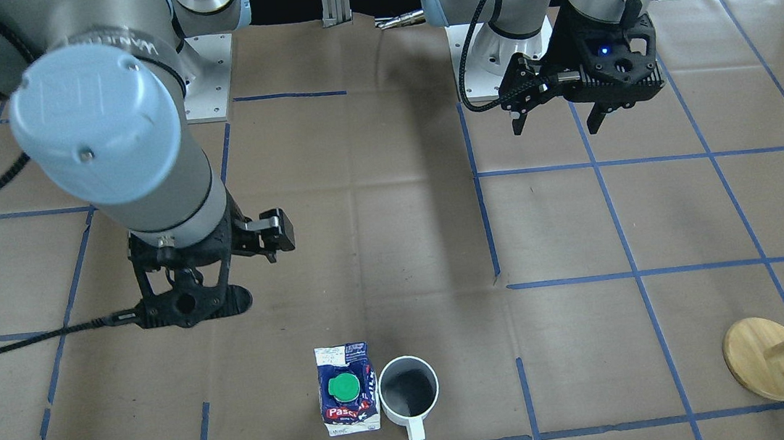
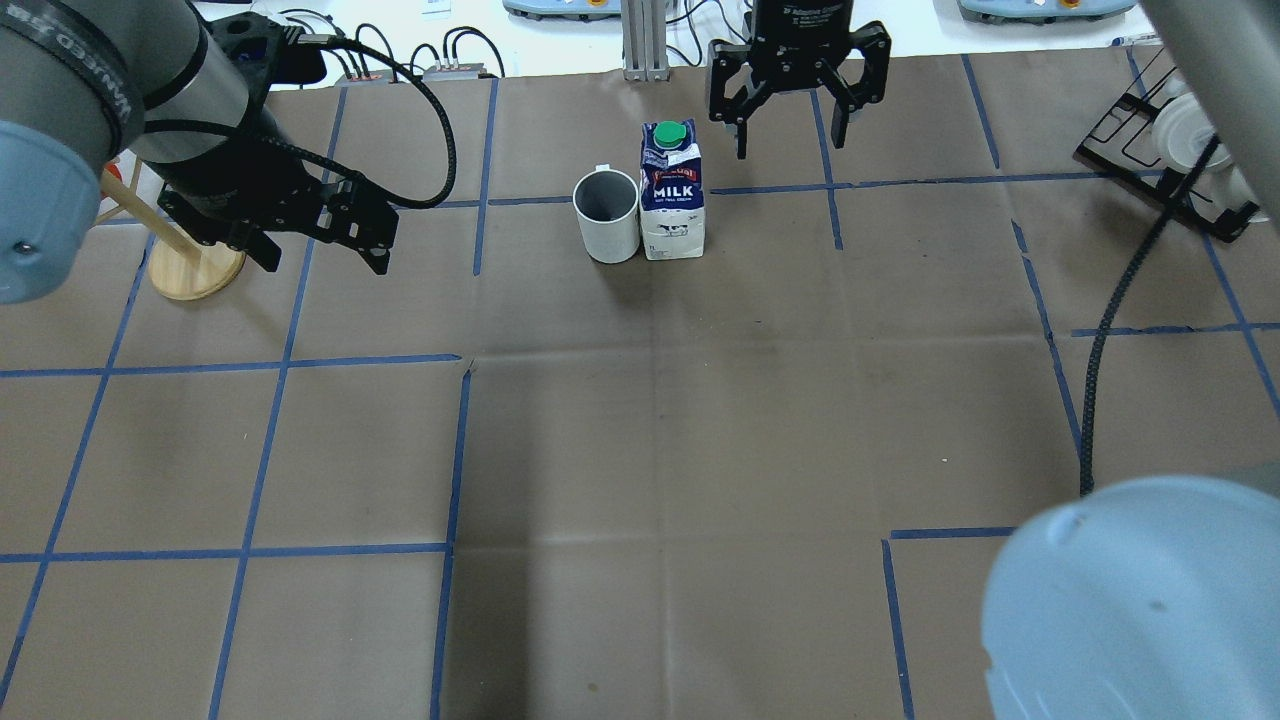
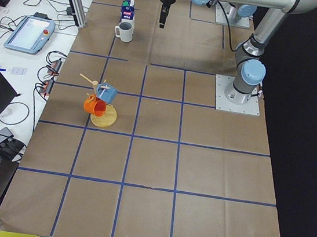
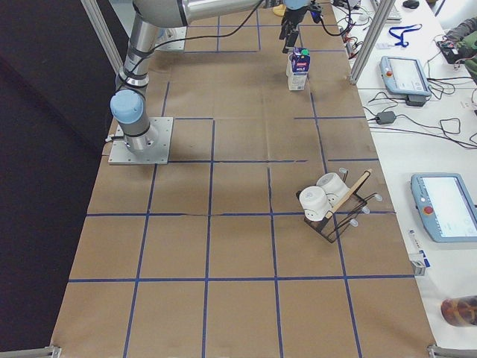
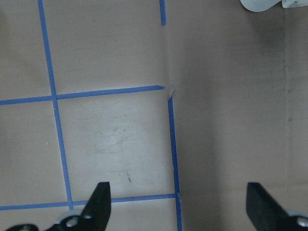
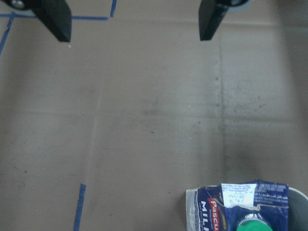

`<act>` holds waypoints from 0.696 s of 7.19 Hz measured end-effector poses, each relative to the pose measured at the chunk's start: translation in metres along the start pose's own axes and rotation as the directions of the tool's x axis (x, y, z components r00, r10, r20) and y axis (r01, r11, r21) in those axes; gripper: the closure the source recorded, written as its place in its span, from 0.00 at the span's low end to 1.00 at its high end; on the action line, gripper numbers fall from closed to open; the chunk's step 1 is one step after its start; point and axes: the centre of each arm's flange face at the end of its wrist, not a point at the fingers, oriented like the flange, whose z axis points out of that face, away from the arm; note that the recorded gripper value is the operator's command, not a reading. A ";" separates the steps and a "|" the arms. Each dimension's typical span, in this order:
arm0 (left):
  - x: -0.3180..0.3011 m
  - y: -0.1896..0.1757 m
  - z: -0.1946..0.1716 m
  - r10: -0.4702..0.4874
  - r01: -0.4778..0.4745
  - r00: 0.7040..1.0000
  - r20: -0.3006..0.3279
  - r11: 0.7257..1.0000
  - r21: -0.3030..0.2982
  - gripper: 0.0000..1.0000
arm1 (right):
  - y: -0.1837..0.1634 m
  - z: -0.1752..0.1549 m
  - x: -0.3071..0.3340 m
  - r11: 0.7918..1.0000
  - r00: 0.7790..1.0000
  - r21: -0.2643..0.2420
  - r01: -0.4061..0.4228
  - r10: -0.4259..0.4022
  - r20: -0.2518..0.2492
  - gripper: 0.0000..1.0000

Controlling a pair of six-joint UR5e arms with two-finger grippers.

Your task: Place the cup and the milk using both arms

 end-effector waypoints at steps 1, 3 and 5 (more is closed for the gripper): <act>0.000 0.000 0.000 0.000 0.000 1.000 0.000 1.000 0.000 0.00 | 0.032 0.003 0.026 1.000 1.000 0.020 -0.015 0.015 0.009 0.00; 0.000 0.000 0.000 0.000 0.000 1.000 0.000 1.000 -0.001 0.00 | 0.103 0.022 0.065 0.991 0.998 0.120 -0.056 0.053 0.028 0.00; 0.000 0.000 0.000 0.000 0.000 1.000 0.000 1.000 -0.001 0.00 | 0.151 0.034 0.073 0.973 0.997 0.218 -0.080 0.074 0.036 0.00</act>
